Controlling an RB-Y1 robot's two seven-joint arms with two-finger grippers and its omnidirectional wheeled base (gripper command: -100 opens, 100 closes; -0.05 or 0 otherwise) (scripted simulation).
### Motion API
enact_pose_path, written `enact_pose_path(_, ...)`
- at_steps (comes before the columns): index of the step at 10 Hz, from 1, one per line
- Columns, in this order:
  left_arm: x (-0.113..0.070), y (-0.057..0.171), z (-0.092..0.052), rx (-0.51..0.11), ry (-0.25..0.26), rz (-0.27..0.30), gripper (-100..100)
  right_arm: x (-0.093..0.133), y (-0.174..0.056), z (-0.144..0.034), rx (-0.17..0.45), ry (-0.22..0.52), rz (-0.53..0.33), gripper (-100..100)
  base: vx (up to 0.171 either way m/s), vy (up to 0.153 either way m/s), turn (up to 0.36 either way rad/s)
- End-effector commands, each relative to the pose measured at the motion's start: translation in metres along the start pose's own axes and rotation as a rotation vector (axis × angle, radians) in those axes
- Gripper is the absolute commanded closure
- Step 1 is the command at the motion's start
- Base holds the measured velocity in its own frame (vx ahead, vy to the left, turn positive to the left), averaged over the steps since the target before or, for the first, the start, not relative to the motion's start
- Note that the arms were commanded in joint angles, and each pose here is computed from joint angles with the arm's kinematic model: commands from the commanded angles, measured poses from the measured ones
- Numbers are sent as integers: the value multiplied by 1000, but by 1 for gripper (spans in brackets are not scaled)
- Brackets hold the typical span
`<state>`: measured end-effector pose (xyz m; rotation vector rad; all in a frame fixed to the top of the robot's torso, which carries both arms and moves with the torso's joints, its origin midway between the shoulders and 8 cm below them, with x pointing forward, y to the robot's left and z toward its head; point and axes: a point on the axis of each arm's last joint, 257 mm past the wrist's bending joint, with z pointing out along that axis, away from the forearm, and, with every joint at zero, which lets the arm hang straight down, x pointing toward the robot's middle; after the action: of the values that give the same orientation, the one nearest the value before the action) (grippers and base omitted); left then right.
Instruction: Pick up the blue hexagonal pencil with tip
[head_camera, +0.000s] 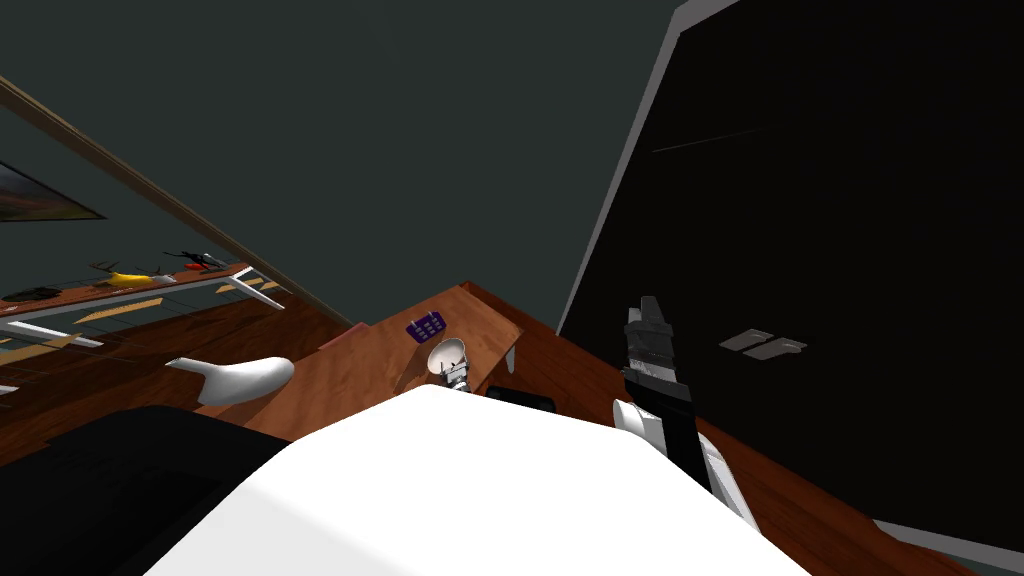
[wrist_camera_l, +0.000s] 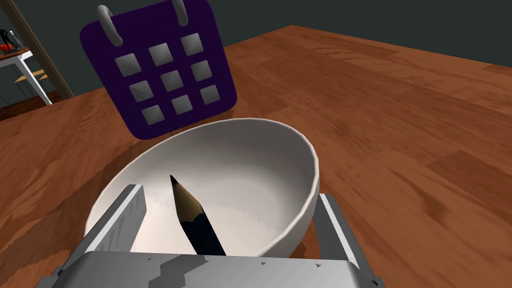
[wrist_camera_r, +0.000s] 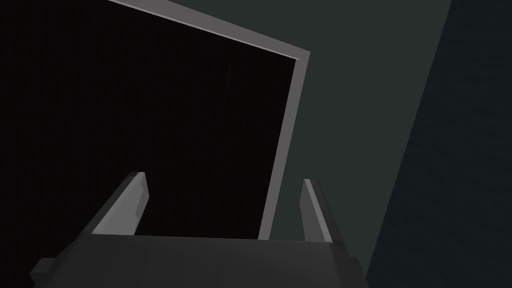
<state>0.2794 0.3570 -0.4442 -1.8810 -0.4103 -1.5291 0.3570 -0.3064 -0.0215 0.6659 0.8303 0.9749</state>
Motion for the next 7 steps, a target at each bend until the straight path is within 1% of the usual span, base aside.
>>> enact_pose_path(1, 0, 0, 0, 0, 0, 0, 100, 0, 0, 0, 0, 0, 0, 0, 0, 0, 0)
enact_pose_path(5, 0, 1, 0, 0, 0, -5, 100, 0, 0, 0, 0, 0, 0, 0, 0, 0, 0)
enact_pose_path(6, 1, 1, 0, 0, 0, -5, 0, 0, 0, 0, 0, 0, 0, 0, 0, 0, 0)
enact_pose_path(7, -9, -22, 19, 13, -7, 5, 100, 0, 0, 0, 0, 0, 0, 0, -69, -125, -196)
